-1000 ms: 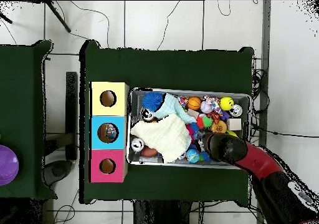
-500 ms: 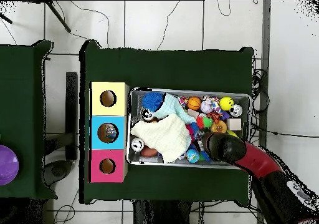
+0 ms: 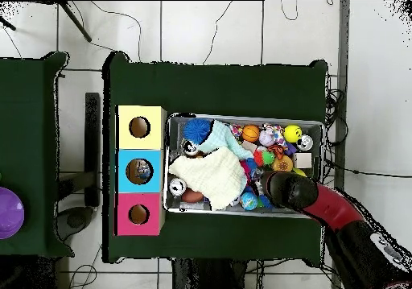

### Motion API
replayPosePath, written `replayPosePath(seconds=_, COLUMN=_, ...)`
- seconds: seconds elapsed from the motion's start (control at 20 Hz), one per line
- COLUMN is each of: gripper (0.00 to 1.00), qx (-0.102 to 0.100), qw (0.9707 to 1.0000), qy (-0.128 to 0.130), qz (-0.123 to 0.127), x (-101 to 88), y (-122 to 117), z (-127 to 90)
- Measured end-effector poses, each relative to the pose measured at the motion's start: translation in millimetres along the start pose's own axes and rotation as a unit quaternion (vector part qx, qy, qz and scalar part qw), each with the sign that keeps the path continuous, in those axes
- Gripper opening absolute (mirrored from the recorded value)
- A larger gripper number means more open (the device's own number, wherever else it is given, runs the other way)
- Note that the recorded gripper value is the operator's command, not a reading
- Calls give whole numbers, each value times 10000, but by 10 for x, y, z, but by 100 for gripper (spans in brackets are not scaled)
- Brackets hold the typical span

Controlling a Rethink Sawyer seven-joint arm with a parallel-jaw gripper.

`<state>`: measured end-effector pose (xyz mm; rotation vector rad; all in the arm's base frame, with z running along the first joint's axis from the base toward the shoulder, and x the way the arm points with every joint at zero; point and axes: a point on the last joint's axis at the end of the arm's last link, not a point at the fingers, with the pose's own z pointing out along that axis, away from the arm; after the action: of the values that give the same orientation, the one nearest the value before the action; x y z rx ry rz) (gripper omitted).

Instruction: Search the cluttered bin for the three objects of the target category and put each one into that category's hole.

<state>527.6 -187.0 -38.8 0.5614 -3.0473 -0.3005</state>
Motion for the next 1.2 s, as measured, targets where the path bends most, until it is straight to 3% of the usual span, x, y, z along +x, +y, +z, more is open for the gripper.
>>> replayPosePath(seconds=0.45, gripper=0, qx=90, qw=9999, qy=89, qz=27, x=-19, y=29, z=-2)
replayPosePath(seconds=1.2, gripper=0, qx=341, qw=9983, qy=357, qz=312, x=-91, y=100, z=-26)
